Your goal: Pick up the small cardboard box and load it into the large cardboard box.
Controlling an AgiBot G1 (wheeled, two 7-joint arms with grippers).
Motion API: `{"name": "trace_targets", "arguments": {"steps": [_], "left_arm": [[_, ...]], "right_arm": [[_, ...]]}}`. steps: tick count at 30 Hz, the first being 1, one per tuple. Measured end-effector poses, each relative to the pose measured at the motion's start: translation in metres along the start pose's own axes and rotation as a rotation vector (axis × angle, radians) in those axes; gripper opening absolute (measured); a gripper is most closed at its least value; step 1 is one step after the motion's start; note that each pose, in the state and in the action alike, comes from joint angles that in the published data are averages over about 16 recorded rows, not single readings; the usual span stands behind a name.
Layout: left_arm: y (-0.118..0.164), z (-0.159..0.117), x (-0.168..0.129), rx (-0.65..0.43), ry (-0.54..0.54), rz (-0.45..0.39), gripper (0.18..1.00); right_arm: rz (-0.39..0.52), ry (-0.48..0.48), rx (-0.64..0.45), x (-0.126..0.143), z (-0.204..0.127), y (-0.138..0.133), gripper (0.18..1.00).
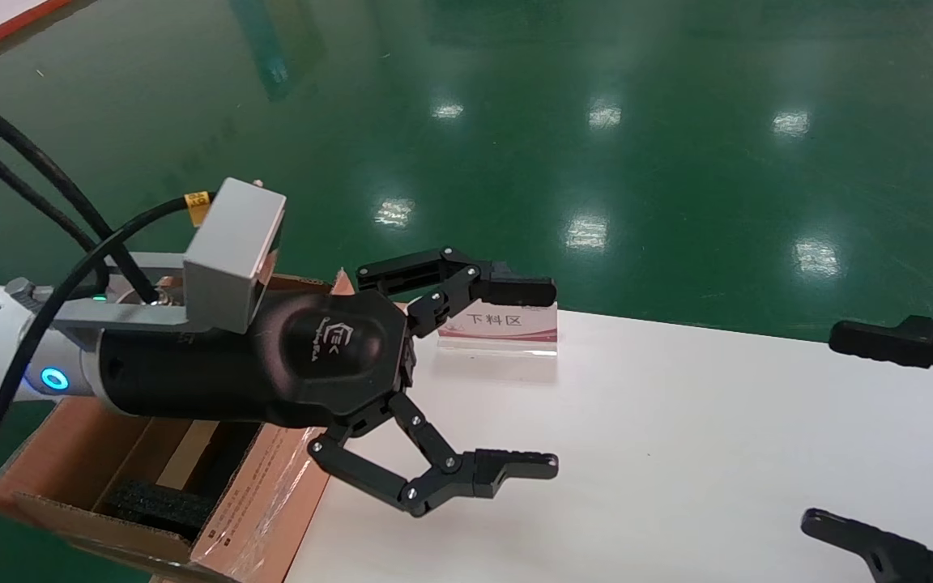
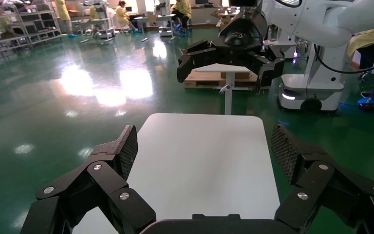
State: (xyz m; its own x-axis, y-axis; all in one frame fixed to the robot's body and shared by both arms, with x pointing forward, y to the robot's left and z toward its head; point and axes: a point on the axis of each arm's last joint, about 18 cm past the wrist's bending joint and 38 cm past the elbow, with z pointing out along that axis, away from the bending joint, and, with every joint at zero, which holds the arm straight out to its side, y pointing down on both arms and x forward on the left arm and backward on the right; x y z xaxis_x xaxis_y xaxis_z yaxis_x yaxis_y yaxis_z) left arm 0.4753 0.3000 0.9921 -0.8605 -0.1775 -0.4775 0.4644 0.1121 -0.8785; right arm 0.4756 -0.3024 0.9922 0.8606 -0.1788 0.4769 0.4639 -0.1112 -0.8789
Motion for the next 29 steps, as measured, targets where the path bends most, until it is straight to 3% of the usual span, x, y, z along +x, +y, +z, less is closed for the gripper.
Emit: {"name": "trace_targets", "arguments": {"steps": [29], "left_arm": [[0.0000, 0.0000, 0.0000, 0.000, 0.000, 0.000, 1.001]], "right_arm": [[-0.001, -0.001, -0.001, -0.0003, 0.0002, -0.0001, 1.001]]}}
